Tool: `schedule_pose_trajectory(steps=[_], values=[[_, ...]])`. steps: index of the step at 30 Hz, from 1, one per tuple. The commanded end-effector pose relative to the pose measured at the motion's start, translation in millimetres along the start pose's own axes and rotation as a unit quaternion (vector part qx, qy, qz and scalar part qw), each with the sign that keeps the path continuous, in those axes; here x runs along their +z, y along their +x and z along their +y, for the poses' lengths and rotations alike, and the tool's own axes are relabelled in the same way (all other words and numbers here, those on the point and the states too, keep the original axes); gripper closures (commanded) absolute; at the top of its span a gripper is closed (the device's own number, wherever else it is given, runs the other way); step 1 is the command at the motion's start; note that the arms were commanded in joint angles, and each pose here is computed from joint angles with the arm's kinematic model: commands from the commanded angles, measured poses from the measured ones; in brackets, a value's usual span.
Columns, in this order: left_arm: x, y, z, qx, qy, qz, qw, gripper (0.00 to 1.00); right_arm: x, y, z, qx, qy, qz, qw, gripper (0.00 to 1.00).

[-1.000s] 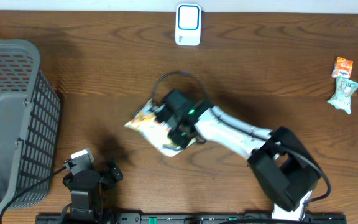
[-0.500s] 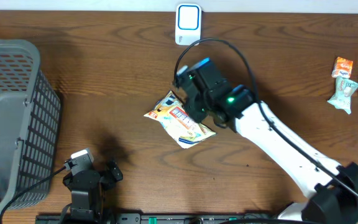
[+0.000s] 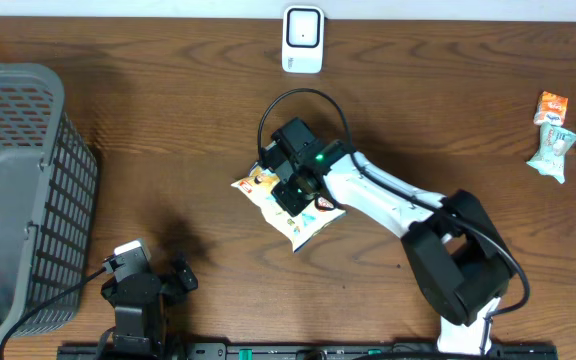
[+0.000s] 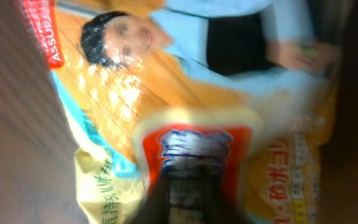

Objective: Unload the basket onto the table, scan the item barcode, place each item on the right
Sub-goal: 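Lift the yellow snack bag and turn it toward the scanner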

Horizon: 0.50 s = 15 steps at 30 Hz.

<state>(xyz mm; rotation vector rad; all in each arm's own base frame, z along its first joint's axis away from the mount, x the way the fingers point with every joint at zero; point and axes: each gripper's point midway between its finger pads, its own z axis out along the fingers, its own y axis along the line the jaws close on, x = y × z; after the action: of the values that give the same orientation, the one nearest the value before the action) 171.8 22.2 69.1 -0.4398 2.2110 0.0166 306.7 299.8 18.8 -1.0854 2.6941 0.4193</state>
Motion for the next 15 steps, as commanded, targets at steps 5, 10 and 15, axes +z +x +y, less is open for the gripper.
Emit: schedule_pose_trajectory(steps=[5,10,15], values=[[0,15,8,0.019,-0.016,0.029,0.999,0.02,10,8,-5,0.009,0.014,0.025,1.0,0.01],[0,15,8,0.019,-0.016,0.029,0.999,0.02,-53,-41,4,-0.005,0.018,-0.058,0.998,0.01],[0,15,8,0.019,-0.016,0.029,0.999,0.02,-100,-69,14,-0.021,0.02,-0.135,0.99,0.08]])
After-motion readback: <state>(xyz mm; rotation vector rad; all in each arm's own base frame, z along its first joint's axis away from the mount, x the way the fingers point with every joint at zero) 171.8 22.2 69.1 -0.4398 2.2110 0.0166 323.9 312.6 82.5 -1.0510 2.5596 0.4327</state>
